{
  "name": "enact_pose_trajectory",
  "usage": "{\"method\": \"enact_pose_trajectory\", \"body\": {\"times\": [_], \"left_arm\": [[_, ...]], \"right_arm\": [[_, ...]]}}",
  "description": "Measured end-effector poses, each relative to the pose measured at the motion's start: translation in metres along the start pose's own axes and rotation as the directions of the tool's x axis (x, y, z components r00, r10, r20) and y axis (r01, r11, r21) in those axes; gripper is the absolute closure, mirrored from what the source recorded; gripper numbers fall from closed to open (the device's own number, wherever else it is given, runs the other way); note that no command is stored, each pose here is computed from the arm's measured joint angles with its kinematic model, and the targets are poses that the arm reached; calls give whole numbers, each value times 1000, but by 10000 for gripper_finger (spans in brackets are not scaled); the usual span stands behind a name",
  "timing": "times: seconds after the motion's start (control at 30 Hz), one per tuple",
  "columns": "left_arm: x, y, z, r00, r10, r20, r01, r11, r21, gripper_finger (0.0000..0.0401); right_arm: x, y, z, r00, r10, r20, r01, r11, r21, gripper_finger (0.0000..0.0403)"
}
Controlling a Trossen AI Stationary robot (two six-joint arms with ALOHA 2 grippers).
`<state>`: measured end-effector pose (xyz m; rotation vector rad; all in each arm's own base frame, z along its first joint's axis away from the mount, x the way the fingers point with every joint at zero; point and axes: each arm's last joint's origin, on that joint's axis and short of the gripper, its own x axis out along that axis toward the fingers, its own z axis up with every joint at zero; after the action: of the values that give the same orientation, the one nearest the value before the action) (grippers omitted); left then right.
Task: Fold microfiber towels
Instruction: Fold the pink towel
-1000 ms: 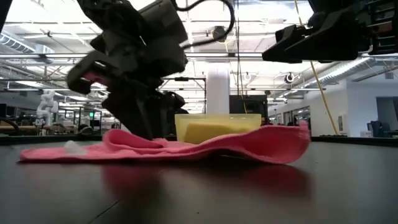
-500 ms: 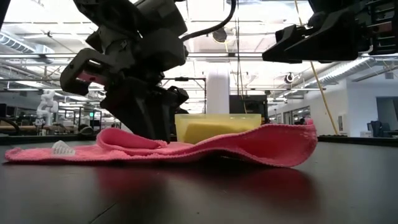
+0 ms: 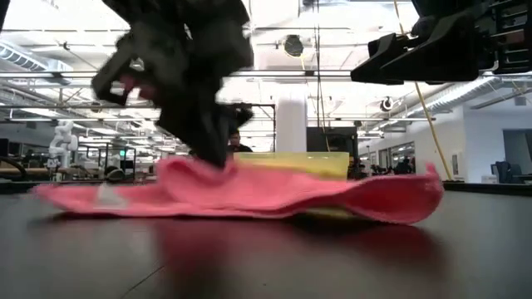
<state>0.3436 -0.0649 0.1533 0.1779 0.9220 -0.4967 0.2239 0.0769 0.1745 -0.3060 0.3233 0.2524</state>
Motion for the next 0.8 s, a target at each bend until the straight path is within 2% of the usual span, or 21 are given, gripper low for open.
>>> {"method": "enact_pose_trajectory", "body": {"times": [0.13, 0.3, 0.4, 0.47, 0.6, 0.73, 0.8], "left_arm": [[-33, -9, 18, 992, 94, 88, -94, 996, -12, 385], [-76, -20, 33, 958, 205, 198, -200, 979, -47, 394], [-87, -22, 35, 950, 231, 211, -223, 973, -61, 382], [-86, -21, 33, 953, 232, 195, -223, 973, -64, 379], [-64, -13, 26, 968, 219, 126, -208, 974, -89, 386], [-40, -10, 26, 982, 111, 152, -100, 992, -82, 391], [-36, -11, 27, 982, 72, 173, -62, 996, -60, 377]], "right_arm": [[0, 0, -1, 1000, 1, -6, -1, 1000, -1, 193], [0, 0, -1, 1000, 0, -11, 0, 1000, 0, 193], [0, 0, -1, 1000, 2, -15, -2, 1000, 0, 193], [0, 0, -1, 1000, 2, -16, -2, 1000, 0, 193], [0, 0, -1, 1000, 1, -17, -1, 1000, 0, 193], [0, 0, -1, 1000, 1, -16, -1, 1000, 0, 193], [0, 0, -1, 1000, -1, -14, 1, 1000, 0, 193]]}}
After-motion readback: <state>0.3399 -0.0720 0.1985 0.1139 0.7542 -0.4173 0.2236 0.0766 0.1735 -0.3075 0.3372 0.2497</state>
